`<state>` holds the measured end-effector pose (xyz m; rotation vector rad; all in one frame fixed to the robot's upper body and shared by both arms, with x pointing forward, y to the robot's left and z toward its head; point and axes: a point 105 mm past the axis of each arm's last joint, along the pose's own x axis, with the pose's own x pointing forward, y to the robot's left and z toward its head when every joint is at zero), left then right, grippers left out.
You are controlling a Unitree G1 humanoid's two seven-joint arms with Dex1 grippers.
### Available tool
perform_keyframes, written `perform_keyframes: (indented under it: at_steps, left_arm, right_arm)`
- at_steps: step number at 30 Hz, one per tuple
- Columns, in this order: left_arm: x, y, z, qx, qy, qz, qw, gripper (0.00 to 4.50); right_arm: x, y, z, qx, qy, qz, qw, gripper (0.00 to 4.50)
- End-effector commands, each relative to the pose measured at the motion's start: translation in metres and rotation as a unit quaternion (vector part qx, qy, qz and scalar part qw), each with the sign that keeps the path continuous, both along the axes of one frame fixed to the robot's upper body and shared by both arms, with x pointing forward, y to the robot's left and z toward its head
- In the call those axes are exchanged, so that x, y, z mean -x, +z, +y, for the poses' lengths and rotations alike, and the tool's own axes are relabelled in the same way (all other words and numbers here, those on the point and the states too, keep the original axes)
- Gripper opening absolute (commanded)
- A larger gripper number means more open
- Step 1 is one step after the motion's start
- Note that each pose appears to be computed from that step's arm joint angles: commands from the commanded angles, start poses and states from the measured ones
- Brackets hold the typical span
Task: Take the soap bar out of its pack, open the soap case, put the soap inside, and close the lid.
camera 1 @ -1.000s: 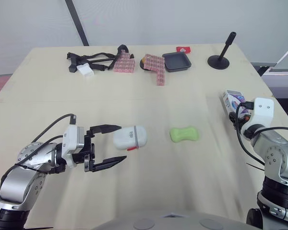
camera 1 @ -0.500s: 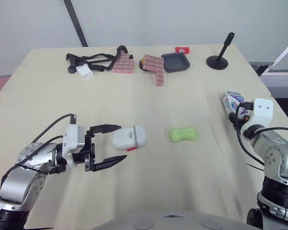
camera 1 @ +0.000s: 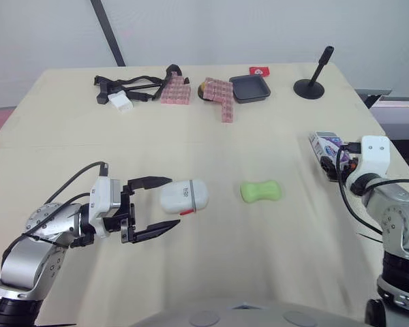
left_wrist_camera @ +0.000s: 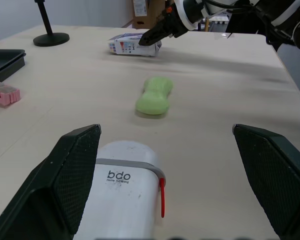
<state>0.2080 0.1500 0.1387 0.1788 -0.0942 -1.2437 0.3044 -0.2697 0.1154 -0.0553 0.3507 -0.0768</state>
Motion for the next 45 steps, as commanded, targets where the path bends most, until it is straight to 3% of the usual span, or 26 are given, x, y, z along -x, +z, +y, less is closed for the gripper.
perform_keyframes:
  at_steps: [1, 4, 6, 9, 13, 23, 30, 39, 45]
  left_arm:
    - [0.002, 0.004, -0.002, -0.005, -0.005, -0.018, 1.000, 4.50]
    - [0.000, 0.002, -0.001, -0.011, -0.005, -0.019, 1.000, 4.50]
    - [-0.003, 0.001, 0.000, -0.015, -0.004, -0.018, 1.000, 4.50]
    - [-0.007, 0.000, 0.000, -0.020, -0.004, -0.019, 1.000, 4.50]
    - [-0.013, -0.002, 0.002, -0.032, -0.006, -0.021, 0.999, 4.50]
    - [-0.025, -0.007, 0.009, -0.078, -0.019, -0.027, 0.996, 4.50]
    - [-0.027, -0.011, 0.011, -0.101, -0.029, -0.039, 0.994, 4.50]
    - [-0.038, -0.030, 0.011, -0.173, -0.033, -0.047, 0.983, 4.50]
    - [-0.045, -0.034, 0.003, -0.175, -0.035, -0.046, 0.983, 4.50]
  right_arm:
    - [-0.005, 0.042, -0.001, 0.061, 0.053, -0.081, 0.993, 4.46]
    - [-0.007, 0.086, 0.025, 0.064, 0.193, -0.181, 0.962, 4.46]
    - [0.003, 0.094, 0.046, 0.050, 0.296, -0.202, 0.932, 4.46]
    - [0.024, 0.085, 0.064, 0.019, 0.403, -0.191, 0.895, 4.46]
    - [0.056, 0.055, 0.077, 0.019, 0.522, -0.139, 0.841, 4.46]
    - [0.093, 0.014, 0.068, 0.016, 0.638, -0.079, 0.766, 4.46]
    - [0.096, 0.011, 0.066, 0.012, 0.648, -0.078, 0.757, 4.46]
    - [0.095, 0.010, 0.067, 0.016, 0.635, -0.066, 0.770, 4.46]
    - [0.096, 0.009, 0.065, 0.018, 0.630, -0.063, 0.774, 4.46]
